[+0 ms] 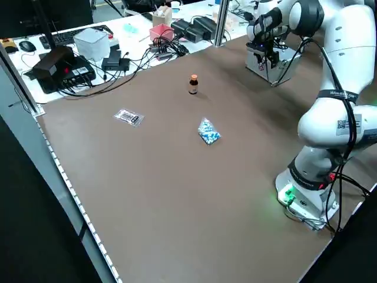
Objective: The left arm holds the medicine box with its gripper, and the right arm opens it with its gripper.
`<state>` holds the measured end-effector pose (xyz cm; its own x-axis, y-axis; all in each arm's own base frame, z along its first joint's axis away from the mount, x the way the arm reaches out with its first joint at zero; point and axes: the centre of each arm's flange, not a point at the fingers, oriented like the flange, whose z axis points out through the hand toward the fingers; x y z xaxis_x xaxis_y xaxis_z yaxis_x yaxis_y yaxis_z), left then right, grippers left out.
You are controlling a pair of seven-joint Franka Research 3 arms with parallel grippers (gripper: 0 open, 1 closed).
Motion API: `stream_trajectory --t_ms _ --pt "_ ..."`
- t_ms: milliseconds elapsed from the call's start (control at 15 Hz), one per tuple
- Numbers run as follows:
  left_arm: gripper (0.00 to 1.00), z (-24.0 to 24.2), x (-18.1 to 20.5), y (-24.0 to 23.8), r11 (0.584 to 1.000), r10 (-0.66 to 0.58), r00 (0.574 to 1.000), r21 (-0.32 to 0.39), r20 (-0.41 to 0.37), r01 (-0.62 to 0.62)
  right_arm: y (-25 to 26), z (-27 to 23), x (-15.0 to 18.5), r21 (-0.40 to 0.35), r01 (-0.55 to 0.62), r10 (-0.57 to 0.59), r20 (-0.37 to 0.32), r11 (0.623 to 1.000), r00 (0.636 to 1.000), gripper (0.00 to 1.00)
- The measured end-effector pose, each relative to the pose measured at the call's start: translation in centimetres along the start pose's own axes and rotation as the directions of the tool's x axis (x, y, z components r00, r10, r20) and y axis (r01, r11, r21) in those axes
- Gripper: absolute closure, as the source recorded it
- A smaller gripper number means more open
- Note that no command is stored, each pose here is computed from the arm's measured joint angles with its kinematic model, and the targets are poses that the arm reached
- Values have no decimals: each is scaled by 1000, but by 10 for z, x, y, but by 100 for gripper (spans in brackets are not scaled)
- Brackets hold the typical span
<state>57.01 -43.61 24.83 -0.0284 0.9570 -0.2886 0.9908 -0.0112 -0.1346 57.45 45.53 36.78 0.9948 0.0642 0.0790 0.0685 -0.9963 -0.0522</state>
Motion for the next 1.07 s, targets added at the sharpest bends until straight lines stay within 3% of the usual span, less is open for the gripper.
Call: stream_trajectory --t_ms 200,333,467,1067 --pt "41 -3 2 5 999 -27 1000 -20 5 27 7 0 5 -1 -11 11 0 1000 1000 35" --pt "58 -6 3 10 999 -34 999 -39 12 34 8 0 5 -1 -12 12 0 1000 1000 50" --pt "70 -6 4 13 998 -38 999 -47 15 39 8 0 5 1 -15 15 2 1000 1000 50" --pt "70 -6 4 13 998 -39 999 -47 15 40 6 1 4 75 -72 68 55 995 996 51"
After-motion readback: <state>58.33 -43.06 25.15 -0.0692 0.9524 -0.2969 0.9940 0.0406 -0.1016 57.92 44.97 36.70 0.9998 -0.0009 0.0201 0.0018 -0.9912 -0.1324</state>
